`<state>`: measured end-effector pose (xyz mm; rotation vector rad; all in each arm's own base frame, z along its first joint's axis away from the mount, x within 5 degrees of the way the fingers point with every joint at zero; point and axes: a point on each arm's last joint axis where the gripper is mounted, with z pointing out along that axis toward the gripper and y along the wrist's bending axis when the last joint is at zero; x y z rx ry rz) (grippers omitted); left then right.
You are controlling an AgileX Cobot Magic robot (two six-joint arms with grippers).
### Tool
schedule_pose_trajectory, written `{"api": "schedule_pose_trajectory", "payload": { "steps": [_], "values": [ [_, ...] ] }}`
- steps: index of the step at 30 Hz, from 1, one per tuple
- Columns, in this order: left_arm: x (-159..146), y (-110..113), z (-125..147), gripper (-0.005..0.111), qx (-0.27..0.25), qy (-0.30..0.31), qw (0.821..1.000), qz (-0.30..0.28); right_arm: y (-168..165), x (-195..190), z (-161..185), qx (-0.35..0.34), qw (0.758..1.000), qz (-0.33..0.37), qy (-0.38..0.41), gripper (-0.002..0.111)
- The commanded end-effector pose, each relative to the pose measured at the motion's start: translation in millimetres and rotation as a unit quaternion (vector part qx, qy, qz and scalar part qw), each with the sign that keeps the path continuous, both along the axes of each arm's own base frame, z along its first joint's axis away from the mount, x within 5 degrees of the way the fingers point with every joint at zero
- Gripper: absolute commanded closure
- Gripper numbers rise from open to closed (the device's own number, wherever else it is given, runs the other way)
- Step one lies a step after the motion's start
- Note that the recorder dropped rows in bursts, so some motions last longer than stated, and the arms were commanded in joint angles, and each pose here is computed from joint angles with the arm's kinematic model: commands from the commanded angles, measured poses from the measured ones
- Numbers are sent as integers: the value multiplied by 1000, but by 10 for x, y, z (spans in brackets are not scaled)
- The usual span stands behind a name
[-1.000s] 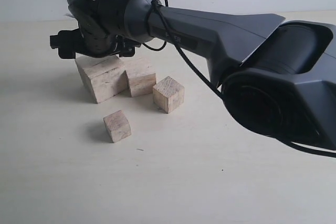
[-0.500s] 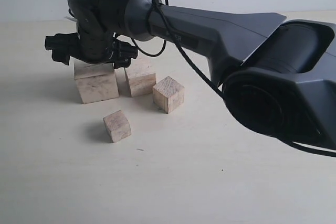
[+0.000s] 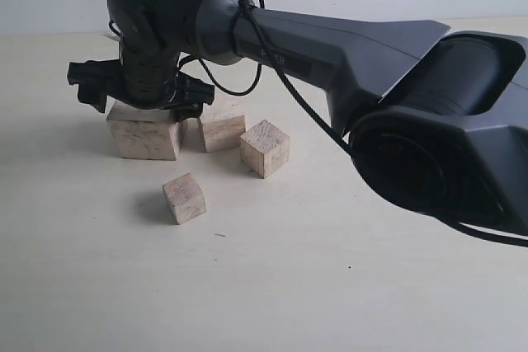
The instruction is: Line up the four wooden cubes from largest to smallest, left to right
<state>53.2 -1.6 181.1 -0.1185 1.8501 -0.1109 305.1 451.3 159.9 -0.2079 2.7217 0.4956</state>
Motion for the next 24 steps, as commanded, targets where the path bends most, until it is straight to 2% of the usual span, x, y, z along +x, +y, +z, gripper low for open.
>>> {"api": "schedule_pose_trajectory", "payload": {
  "steps": [1,24],
  "values": [
    [-2,0,-4,107,-1,-4,1000,0,0,20,100,-3,999,28,-30,14],
    [-2,0,-4,107,-1,-4,1000,0,11,48,117,-9,996,59,-61,14]
  ]
}}
